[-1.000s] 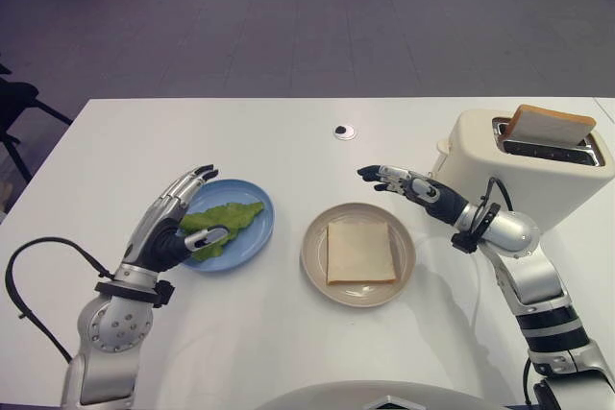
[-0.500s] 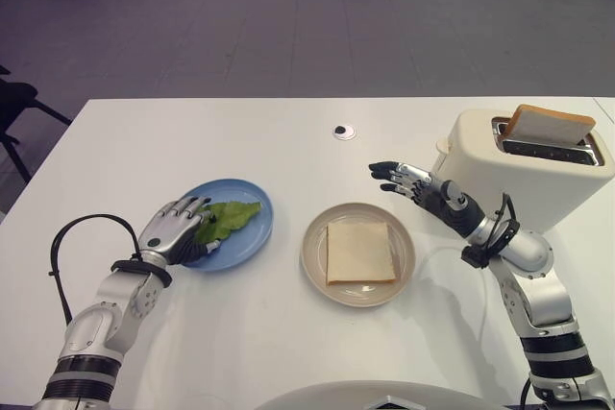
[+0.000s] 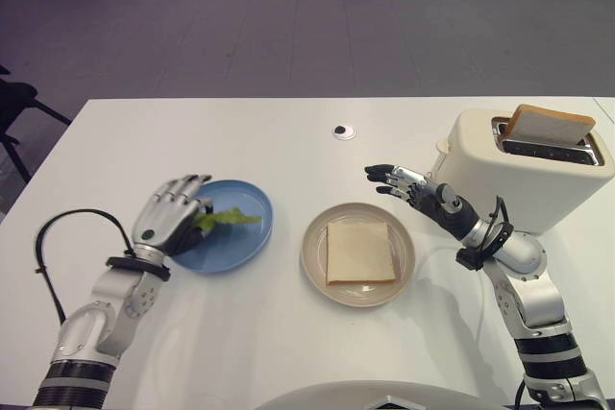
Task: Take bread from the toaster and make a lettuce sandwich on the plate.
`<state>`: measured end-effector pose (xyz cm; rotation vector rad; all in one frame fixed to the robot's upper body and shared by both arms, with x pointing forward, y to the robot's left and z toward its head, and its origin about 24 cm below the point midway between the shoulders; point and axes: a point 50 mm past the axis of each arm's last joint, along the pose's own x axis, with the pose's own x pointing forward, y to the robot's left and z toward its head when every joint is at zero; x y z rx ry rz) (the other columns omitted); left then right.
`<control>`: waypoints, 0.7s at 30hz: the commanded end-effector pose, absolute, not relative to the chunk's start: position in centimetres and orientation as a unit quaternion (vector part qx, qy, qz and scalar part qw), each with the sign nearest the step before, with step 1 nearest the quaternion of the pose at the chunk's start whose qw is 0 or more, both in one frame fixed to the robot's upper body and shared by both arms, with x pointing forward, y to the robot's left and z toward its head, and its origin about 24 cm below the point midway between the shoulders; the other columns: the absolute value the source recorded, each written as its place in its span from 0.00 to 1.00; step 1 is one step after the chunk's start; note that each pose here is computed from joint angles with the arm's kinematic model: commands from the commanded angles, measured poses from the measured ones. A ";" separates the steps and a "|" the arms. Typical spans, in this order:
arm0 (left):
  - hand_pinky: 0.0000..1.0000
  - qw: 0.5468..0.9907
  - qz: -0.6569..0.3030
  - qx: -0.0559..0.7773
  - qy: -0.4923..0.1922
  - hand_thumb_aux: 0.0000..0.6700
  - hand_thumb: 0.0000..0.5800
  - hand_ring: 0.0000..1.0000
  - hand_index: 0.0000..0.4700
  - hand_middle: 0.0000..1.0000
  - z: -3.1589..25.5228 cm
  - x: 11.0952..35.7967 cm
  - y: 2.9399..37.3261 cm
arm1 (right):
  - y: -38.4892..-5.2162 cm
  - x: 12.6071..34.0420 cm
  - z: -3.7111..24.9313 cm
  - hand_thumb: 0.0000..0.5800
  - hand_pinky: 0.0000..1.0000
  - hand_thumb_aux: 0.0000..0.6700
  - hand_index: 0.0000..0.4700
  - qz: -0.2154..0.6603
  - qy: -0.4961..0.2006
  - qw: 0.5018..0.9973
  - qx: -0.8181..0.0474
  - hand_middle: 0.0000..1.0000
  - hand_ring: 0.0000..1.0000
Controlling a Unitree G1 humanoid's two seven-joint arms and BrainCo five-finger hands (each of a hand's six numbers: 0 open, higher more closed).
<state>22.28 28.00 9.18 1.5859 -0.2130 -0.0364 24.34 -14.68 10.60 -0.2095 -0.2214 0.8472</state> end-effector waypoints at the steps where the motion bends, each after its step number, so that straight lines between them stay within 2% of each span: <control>1: 0.00 0.683 -0.001 0.711 -0.171 1.00 1.00 0.00 1.00 0.00 12.6 21.7 25.6 | -15.2 24.6 11.2 0.00 0.00 0.00 0.00 0.394 -0.121 0.905 -0.105 0.00 0.00; 5: 0.00 0.727 -0.035 0.639 -0.249 1.00 1.00 0.00 1.00 0.00 14.1 21.4 20.3 | -16.4 24.3 11.3 0.00 0.00 0.00 0.00 0.372 -0.123 0.914 -0.106 0.00 0.00; 7: 0.00 0.750 -0.067 0.600 -0.269 1.00 1.00 0.00 1.00 0.00 13.6 21.4 17.5 | -17.1 24.2 10.9 0.00 0.00 0.00 0.00 0.357 -0.116 0.920 -0.109 0.00 0.00; 9: 0.00 0.754 -0.112 0.581 -0.285 1.00 1.00 0.00 1.00 0.00 12.5 22.0 14.6 | -17.9 23.9 10.2 0.00 0.00 0.00 0.00 0.333 -0.103 0.932 -0.101 0.00 0.00; 13: 0.00 0.723 -0.174 0.593 -0.310 1.00 1.00 0.00 1.00 0.00 10.6 22.8 10.9 | -18.5 23.1 9.0 0.00 0.00 0.00 0.00 0.307 -0.087 0.944 -0.079 0.00 0.00; 16: 0.00 0.689 -0.192 0.624 -0.315 1.00 1.00 0.00 1.00 0.00 9.0 23.1 10.2 | -18.3 23.1 8.8 0.00 0.00 0.00 0.00 0.305 -0.087 0.946 -0.074 0.00 0.00; 21: 0.00 0.680 -0.225 0.624 -0.312 1.00 1.00 0.00 1.00 0.00 6.7 22.8 8.9 | -17.6 23.1 8.7 0.00 0.00 0.00 0.00 0.311 -0.090 0.943 -0.071 0.00 0.00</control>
